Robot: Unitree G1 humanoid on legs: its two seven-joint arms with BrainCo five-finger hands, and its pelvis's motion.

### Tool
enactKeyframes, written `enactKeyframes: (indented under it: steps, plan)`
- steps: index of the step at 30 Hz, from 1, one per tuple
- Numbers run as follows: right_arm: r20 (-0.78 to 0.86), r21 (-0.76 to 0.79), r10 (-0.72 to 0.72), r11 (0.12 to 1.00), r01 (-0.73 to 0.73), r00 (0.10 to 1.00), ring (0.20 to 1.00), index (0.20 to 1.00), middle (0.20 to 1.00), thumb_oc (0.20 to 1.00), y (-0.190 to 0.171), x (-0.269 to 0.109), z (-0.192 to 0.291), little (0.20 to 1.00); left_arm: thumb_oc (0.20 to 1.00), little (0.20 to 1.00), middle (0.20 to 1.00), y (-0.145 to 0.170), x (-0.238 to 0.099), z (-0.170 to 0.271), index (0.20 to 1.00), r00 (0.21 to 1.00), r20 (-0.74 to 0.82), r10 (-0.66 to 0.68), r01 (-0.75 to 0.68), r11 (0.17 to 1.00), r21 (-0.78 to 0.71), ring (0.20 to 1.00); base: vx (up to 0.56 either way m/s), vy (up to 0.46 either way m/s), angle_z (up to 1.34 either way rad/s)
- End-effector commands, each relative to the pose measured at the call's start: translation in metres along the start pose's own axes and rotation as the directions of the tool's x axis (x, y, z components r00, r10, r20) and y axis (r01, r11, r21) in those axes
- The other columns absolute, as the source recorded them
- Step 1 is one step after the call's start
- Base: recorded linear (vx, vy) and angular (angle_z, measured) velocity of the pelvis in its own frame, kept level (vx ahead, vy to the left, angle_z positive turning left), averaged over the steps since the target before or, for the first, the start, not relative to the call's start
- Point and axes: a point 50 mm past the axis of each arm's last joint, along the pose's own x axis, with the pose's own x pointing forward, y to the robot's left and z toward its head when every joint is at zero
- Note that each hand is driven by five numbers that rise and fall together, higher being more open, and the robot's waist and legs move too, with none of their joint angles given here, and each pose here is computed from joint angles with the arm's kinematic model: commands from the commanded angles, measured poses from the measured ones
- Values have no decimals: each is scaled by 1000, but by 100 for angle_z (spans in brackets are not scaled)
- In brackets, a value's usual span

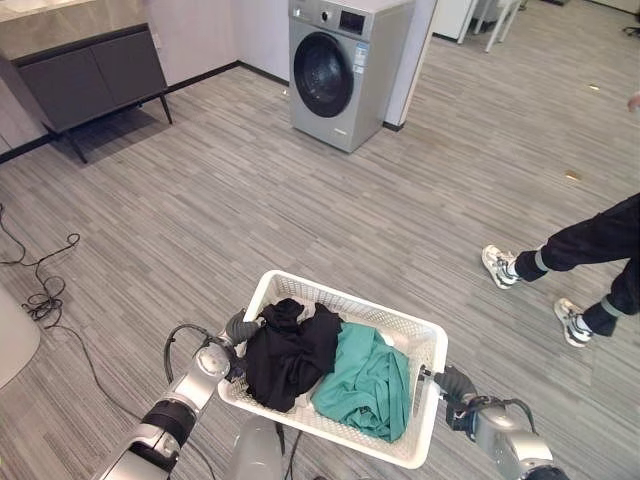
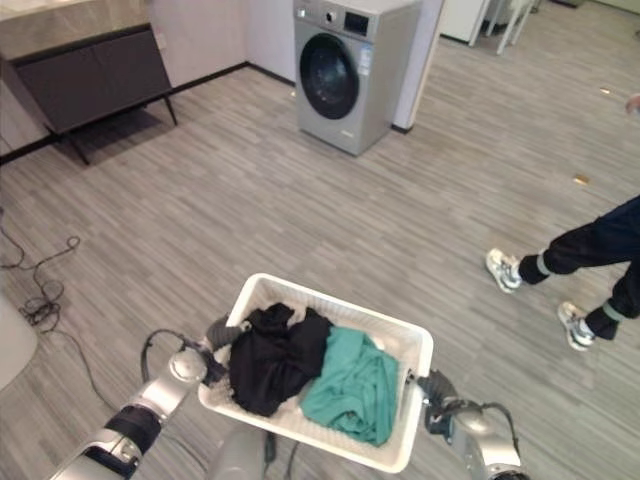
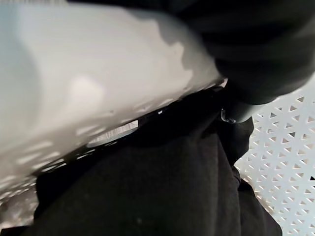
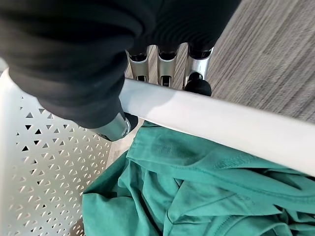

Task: Grab the laundry basket,head to the washer,open it,put in the laundry and shut it.

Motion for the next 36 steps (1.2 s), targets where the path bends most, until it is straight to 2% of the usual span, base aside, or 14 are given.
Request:
enactKeyframes:
  steps: [1,12,16,21,23,29,36]
  plan:
    - [251,35,172,982,-186,953,200,200,200,200,20,-6,44,200,200,200,200,17,10,35,200,990,130,55,-55,998,-8,200,572,92,-26]
    - [216,49,303,946,-320,928,200,200,200,200,63,5,34,200,200,200,200,23,-3,12,200,993,91,68,-67,998,-19,200,429,153,-21]
    - [229,50,300,947,-319,926,200,200,200,200,65,6,38,200,200,200,200,26,-4,11,200,993,86,83,-81,996,-23,200,278,154,0]
    - [231,59,287,950,-308,930,200,200,200,200,62,6,37,200,200,200,200,29,-4,12,200,991,88,97,-95,995,-27,200,121,11,26]
    - [220,96,213,966,-239,952,200,200,200,200,41,4,31,200,200,200,200,30,-4,12,200,990,96,99,-96,995,-38,200,789,-211,5]
    - [162,112,168,976,-187,972,200,200,200,200,24,-2,13,200,200,200,200,24,0,7,200,993,61,103,-103,995,-15,200,503,-239,56]
    - [152,60,168,982,-179,974,200,200,200,200,16,-6,13,200,200,200,200,22,-8,-8,200,996,29,85,-84,995,-47,200,536,-460,66]
